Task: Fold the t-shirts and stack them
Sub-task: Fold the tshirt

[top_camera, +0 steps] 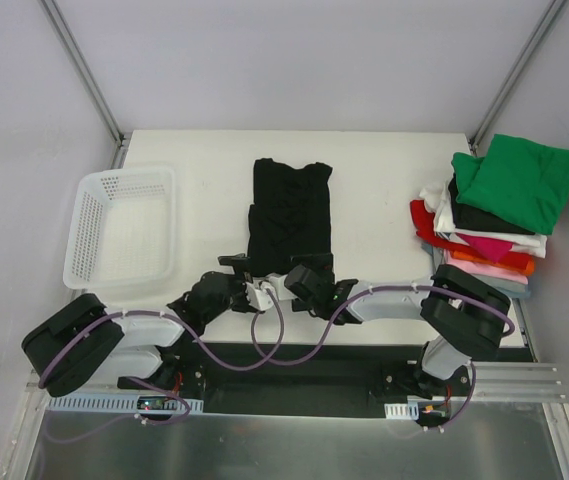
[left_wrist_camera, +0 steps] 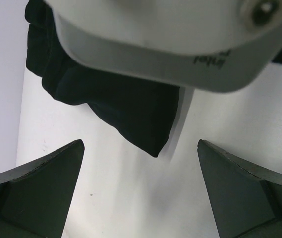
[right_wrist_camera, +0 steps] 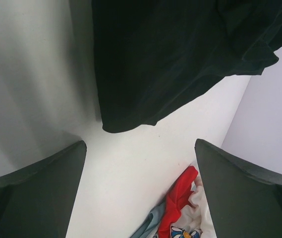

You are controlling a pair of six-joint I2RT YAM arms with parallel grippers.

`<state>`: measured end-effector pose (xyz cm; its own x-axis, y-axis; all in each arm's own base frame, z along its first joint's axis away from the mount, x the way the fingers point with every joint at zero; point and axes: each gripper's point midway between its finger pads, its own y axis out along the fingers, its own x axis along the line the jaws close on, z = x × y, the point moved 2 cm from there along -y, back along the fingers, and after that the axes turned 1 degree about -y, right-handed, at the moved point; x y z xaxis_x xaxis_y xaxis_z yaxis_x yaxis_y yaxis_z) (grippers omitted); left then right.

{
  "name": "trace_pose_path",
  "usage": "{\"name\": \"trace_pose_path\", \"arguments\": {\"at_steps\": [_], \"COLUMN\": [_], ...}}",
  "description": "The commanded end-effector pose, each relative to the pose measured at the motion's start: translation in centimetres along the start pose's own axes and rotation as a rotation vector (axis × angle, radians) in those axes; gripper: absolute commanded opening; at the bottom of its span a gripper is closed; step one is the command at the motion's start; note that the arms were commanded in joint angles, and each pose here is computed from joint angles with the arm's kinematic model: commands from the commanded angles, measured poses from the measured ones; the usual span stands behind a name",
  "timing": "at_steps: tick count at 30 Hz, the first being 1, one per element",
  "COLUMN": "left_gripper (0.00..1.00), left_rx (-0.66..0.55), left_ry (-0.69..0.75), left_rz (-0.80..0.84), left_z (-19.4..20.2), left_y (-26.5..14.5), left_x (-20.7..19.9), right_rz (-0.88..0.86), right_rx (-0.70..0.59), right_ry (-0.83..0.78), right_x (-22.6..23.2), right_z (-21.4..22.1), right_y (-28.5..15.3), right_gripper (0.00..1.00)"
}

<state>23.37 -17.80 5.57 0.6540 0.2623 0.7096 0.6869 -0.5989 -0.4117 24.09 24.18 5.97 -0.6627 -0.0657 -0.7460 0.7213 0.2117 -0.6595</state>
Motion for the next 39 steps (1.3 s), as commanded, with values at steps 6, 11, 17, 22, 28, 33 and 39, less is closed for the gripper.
{"name": "trace_pose_path", "arguments": {"at_steps": [6,11,17,22,28,33,39], "left_gripper": [0.99,0.99,0.99,0.99,0.99,0.99,0.98], "left_rx": [-0.054,-0.059,-0.057,-0.039,-0.024,0.004,0.027], "left_ry": [0.012,0.017,0.026,0.045,0.041,0.014,-0.006], "left_rz": [-0.056,-0.074,-0.107,-0.123,-0.131,-0.128,-0.124], "left_z": [-1.7,-1.7,-1.4,-0.9,-0.9,-0.7,-0.6], "left_y": [1.6,2.6,3.7,4.3,4.6,4.4,3.6], "left_x": [1.4,1.5,1.8,1.9,2.5,2.7,2.9], "right_rz": [-0.028,-0.037,-0.045,-0.053,-0.072,-0.103,-0.156], "right_rx": [-0.012,-0.009,-0.012,-0.020,-0.035,-0.052,-0.070], "right_ry": [0.009,0.013,0.036,0.049,0.068,0.088,0.112], "right_x": [0.0,0.0,-0.4,-0.8,-0.9,-0.8,0.1], "right_z": [-0.2,0.1,0.1,-0.2,-0.8,-1.5,-1.9], "right_y": [1.6,2.5,3.6,4.2,4.4,4.4,4.3], "right_gripper": [0.97,0.98,0.99,0.94,0.88,0.86,0.79]}}
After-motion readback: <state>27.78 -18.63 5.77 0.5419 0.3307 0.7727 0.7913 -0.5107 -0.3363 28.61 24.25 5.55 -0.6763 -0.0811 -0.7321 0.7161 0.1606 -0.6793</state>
